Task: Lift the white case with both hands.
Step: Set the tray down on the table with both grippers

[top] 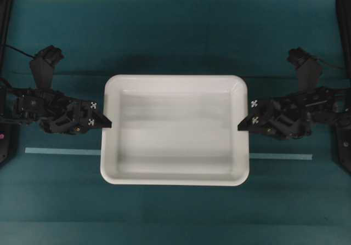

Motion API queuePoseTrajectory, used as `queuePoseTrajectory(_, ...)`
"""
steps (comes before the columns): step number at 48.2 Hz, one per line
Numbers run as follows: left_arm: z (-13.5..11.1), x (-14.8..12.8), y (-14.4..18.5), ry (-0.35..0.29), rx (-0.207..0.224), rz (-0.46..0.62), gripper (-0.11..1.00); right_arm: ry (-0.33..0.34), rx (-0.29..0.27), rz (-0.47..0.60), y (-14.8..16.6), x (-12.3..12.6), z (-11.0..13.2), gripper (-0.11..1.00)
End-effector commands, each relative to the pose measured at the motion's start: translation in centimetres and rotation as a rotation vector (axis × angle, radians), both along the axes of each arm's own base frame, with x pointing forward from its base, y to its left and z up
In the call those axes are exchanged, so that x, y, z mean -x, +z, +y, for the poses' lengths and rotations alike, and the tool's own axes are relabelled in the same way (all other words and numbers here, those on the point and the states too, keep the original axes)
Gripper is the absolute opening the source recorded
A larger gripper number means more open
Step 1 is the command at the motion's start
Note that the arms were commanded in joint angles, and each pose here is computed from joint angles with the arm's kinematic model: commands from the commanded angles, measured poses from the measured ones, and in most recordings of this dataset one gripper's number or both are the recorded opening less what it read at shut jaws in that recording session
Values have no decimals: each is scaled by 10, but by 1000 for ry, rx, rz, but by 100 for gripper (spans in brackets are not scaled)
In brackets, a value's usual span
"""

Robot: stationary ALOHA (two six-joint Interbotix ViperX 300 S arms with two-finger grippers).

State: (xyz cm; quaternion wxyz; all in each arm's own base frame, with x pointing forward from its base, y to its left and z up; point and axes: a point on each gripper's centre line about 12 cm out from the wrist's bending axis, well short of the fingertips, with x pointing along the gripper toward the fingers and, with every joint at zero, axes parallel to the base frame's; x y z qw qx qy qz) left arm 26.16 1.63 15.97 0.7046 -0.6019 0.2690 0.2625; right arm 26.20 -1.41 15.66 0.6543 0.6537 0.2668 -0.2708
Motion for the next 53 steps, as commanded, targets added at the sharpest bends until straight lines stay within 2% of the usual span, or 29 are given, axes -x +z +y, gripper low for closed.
queuePoseTrajectory(1,4,5,-17,9,-3,56,6,-2,-3,67,-20,1,0,11)
queuePoseTrajectory(14,6,3,-38,18,1,75,6,16,5,137,-43,6,5,11)
queuePoseTrajectory(26,6,1,-54,15,2,112,6,-2,22,130,-50,17,2,11)
queuePoseTrajectory(53,8,-3,-64,23,9,150,6,-9,18,196,-68,19,1,11)
